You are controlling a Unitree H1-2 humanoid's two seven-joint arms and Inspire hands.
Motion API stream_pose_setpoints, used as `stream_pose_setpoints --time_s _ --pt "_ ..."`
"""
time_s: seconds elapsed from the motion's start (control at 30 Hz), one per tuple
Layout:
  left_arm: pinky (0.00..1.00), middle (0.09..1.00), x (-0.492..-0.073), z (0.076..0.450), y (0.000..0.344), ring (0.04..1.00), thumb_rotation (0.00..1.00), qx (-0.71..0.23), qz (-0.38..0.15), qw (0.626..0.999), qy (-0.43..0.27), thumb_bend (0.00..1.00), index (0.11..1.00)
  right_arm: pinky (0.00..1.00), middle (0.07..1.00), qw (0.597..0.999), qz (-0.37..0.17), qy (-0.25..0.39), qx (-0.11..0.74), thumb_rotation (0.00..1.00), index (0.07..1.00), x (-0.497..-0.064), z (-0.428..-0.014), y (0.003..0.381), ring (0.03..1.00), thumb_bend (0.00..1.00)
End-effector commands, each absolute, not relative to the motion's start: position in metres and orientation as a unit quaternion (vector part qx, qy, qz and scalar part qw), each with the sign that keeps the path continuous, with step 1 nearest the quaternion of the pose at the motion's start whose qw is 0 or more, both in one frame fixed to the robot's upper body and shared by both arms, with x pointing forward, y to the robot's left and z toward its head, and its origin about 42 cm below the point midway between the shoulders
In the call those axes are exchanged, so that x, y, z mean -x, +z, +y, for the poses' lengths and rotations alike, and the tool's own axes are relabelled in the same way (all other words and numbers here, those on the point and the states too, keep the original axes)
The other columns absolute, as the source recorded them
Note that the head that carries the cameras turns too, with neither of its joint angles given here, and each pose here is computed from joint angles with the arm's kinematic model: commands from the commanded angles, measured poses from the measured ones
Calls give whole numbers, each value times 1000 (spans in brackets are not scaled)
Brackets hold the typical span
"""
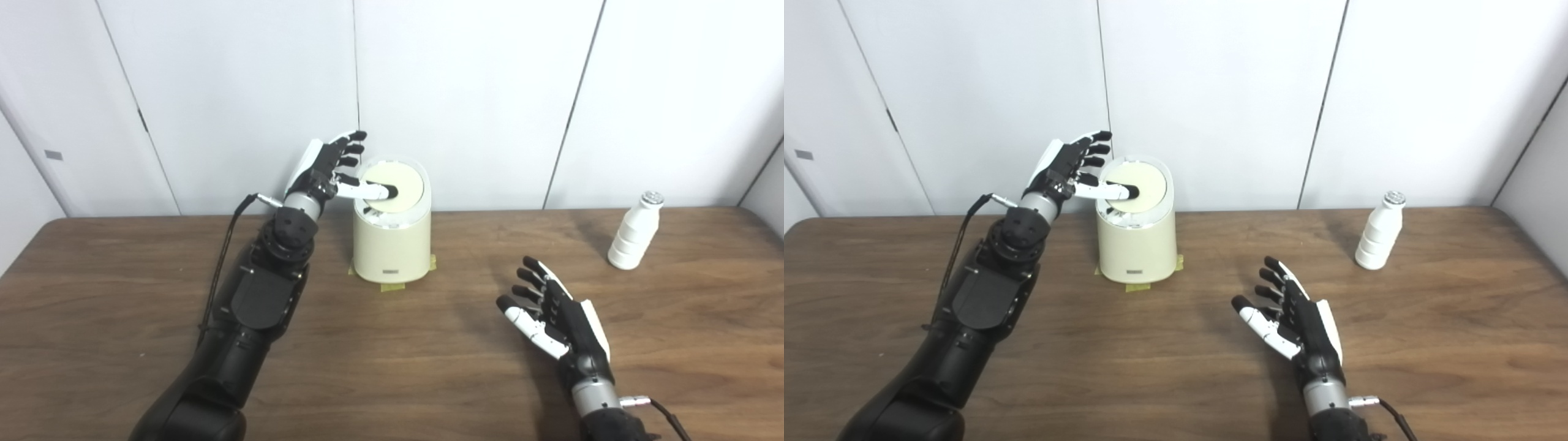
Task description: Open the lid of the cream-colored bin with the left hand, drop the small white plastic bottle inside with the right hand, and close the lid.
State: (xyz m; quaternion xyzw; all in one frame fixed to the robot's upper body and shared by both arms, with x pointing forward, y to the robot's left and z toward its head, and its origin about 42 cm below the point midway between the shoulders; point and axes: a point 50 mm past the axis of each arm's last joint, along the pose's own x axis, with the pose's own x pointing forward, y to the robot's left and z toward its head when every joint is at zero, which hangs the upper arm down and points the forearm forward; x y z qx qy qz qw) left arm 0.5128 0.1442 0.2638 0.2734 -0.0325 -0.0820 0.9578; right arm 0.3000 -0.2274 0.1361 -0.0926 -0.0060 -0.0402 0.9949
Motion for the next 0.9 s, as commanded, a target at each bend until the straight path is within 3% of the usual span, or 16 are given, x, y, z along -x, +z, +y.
stream_pose_setpoints --time_s 0.0,0.13,0.67,0.87 --pt "714 875 -523 137 304 843 51 -286 -88 951 -79 886 930 656 873 993 -67 -41 86 429 887 -309 -222 159 809 529" --pt "739 878 -524 137 303 854 41 -311 -93 943 -75 893 923 655 872 993 -67 -42 88 415 885 -309 -222 159 808 526" --pt "607 859 -523 122 312 749 0 -374 -65 922 -73 862 884 650 870 995 -65 -39 64 413 881 -309 -222 160 813 560" --pt "637 855 -525 118 314 773 0 -422 -70 901 -71 891 875 644 868 995 -67 -39 70 423 882 -309 -222 160 808 561"
